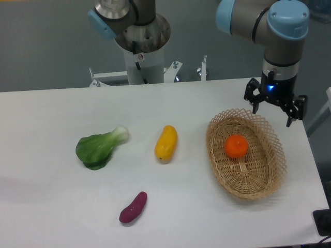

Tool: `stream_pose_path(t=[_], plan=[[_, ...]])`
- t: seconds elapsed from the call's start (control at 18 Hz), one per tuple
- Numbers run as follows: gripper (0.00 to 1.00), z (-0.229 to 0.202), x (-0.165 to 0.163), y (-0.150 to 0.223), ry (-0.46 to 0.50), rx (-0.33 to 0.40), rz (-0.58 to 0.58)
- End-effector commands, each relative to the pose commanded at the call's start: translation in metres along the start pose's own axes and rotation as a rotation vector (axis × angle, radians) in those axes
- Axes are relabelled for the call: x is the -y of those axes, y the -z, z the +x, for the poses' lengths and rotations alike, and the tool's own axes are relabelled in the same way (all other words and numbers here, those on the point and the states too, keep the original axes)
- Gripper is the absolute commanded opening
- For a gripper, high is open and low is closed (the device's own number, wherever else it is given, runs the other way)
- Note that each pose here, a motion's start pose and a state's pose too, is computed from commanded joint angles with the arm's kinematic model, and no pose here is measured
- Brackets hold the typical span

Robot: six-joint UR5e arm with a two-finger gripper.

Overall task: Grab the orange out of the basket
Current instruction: 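Move the open gripper over the orange in the wicker basket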

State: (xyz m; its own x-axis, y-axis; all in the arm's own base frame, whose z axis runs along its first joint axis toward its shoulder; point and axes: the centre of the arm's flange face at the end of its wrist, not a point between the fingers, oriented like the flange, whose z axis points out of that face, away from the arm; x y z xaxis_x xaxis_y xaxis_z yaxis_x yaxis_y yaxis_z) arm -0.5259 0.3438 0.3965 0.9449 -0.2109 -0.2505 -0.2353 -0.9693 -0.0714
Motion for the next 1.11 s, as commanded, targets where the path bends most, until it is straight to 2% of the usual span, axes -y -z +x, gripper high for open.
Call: stream_pose_path(t=[0.39, 0.72, 1.0, 1.11], plan=[[1.0, 0.012, 0.001, -0.026, 0.009, -0.017, -0.002], [1.0, 0.027, -0.005, -0.074, 0.007, -0.016, -0.005], [1.0, 0.046, -0.01, -0.119, 0.015, -0.08, -0.023], [1.0, 0.049, -0.013, -0.122, 0.019, -0.08, -0.026]])
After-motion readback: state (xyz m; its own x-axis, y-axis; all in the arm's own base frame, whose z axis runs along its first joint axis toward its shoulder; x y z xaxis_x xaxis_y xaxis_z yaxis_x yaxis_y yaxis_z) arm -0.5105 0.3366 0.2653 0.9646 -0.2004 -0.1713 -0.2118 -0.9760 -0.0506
